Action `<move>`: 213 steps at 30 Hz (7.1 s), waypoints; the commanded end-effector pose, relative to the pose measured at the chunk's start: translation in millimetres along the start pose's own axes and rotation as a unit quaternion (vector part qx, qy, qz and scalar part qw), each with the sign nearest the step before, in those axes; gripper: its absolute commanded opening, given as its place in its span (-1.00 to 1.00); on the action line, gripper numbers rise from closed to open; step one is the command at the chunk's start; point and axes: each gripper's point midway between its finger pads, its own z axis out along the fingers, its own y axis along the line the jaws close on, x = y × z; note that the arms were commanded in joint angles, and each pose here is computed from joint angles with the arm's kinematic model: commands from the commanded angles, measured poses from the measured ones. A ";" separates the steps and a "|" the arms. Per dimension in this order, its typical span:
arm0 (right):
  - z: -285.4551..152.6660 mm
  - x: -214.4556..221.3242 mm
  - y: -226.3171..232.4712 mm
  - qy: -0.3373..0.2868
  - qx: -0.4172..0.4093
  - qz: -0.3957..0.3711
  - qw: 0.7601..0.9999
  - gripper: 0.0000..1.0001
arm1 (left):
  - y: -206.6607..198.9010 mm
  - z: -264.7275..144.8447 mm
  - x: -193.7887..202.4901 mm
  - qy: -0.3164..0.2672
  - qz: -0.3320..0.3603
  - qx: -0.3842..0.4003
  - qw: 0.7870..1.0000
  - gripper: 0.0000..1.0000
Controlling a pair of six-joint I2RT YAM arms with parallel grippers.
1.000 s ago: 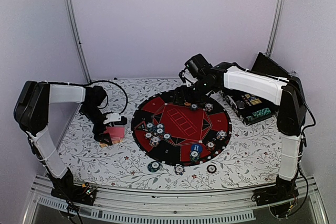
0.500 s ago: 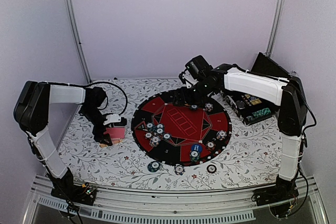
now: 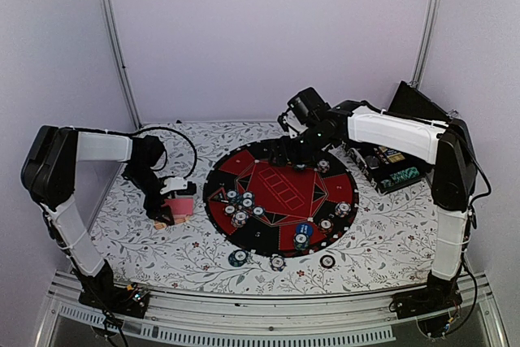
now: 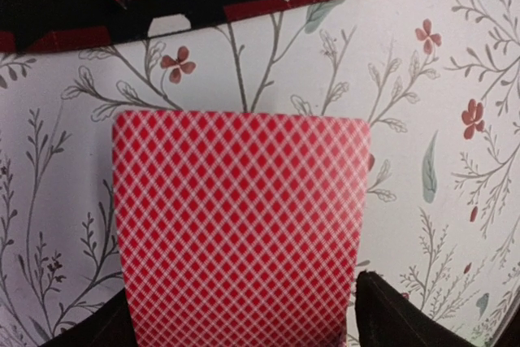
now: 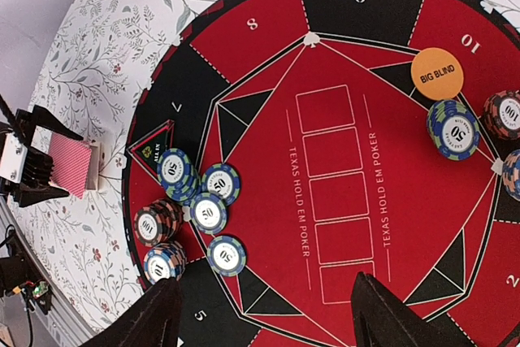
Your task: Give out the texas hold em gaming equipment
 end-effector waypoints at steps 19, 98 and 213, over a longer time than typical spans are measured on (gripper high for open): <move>-18.1 -5.5 16.5 -0.019 -0.034 0.003 0.999 0.45 | -6.5 -12.0 -14.8 0.000 0.021 -0.017 1.000 0.43; -9.0 21.5 112.0 0.015 -0.316 0.084 0.945 0.69 | -14.6 -55.4 -54.8 -0.039 0.028 -0.032 0.998 0.05; 96.1 45.7 218.8 0.159 -0.522 0.221 0.808 -0.35 | -26.5 -49.4 -92.6 -0.051 0.045 -0.033 0.997 -0.19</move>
